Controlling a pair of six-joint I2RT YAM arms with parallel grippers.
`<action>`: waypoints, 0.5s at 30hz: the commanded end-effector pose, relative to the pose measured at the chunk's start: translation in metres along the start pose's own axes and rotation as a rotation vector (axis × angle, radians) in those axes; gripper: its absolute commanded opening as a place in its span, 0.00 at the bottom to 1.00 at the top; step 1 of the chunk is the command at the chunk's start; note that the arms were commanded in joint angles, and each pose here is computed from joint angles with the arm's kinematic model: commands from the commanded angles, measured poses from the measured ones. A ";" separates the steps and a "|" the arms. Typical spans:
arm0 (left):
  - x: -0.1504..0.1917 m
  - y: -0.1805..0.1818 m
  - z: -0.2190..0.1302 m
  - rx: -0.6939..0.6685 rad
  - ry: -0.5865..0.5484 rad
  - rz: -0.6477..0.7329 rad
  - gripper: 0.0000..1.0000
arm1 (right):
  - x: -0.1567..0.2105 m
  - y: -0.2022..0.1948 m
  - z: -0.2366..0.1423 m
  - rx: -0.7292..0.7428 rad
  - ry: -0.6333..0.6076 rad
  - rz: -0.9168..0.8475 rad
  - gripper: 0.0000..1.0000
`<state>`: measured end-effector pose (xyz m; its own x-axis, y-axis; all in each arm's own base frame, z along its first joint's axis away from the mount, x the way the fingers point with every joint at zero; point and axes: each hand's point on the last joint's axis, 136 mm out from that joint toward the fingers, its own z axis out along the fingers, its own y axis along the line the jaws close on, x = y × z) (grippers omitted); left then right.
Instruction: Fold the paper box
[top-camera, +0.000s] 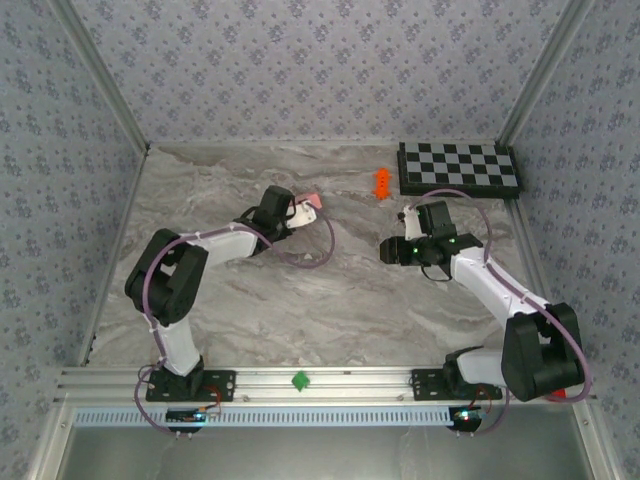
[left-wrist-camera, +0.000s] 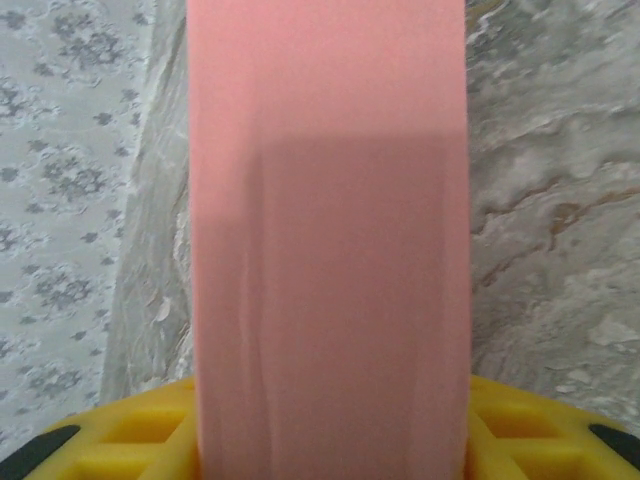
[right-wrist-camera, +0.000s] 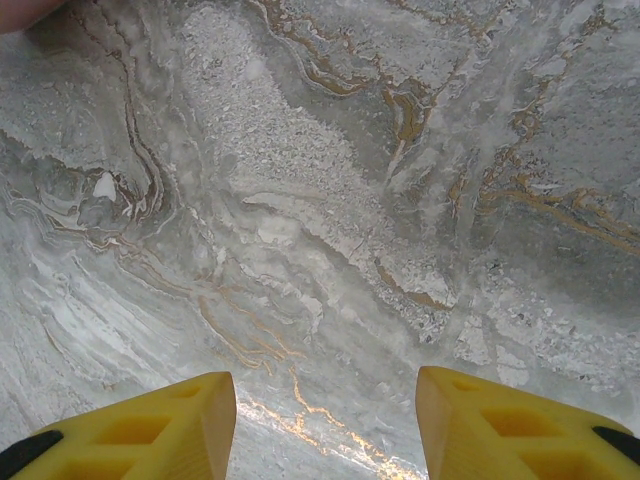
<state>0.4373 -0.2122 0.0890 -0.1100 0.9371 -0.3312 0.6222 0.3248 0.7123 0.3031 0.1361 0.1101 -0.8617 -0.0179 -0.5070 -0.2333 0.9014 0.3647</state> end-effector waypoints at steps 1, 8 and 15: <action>0.000 0.010 0.006 -0.094 0.011 0.007 0.48 | 0.005 -0.003 0.004 -0.002 0.016 0.028 0.52; 0.008 -0.003 0.016 -0.094 0.042 0.039 0.51 | 0.006 -0.004 0.006 0.000 0.021 0.031 0.52; 0.008 -0.009 0.017 -0.075 0.042 0.044 0.57 | 0.007 -0.005 0.008 0.000 0.027 0.033 0.52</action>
<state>0.4445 -0.2088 0.0742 -0.1176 0.9519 -0.2830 0.5698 0.2981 0.7658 0.3033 0.1358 0.1050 -0.8696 -0.0157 -0.4935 -0.2243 0.9030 0.3665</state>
